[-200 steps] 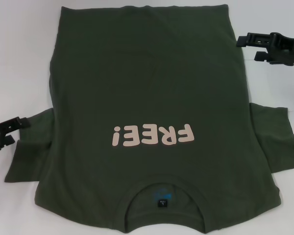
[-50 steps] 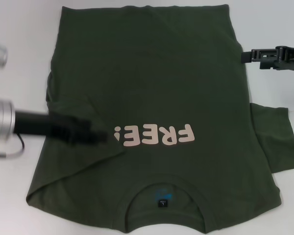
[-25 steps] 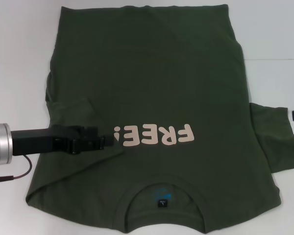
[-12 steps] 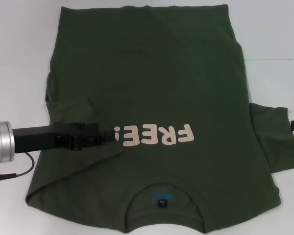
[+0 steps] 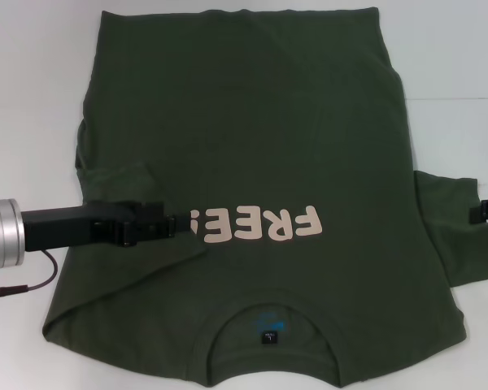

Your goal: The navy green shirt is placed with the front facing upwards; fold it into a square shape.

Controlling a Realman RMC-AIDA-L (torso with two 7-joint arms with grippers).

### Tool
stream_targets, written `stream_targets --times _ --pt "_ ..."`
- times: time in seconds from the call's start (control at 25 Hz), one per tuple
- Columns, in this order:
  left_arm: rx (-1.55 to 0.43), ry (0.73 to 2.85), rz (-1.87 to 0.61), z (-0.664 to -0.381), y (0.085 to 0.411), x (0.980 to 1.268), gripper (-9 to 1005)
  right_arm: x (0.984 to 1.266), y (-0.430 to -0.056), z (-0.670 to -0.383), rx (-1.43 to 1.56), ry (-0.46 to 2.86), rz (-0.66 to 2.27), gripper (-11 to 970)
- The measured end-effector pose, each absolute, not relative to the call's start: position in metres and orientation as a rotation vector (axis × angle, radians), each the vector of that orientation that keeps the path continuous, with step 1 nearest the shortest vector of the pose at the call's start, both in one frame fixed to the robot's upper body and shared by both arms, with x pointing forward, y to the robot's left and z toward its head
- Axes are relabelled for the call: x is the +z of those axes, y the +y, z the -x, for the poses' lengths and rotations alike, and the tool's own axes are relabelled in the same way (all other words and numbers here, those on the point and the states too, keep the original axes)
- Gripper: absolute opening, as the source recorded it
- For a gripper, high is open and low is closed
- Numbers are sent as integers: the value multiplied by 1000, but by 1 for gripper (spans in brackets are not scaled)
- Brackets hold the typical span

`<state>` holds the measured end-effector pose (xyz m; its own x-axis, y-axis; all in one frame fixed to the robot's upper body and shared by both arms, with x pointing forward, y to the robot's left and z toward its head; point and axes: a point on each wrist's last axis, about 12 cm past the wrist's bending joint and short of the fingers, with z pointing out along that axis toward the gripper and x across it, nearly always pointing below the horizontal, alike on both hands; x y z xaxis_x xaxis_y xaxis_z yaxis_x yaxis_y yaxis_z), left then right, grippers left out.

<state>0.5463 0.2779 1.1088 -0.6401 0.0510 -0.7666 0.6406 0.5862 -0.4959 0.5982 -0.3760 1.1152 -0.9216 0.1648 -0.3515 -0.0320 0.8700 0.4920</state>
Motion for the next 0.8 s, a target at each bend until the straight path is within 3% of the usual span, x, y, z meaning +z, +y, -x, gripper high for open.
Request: stream_targets --times 0.56,0.8 --pt "-1033 2086 -542 -546 278 1109 719 1104 -357 -603 694 2656 -52 941" --pt "-1037 2076 -537 -547 279 1110 719 1107 -357 -605 686 2645 -33 858"
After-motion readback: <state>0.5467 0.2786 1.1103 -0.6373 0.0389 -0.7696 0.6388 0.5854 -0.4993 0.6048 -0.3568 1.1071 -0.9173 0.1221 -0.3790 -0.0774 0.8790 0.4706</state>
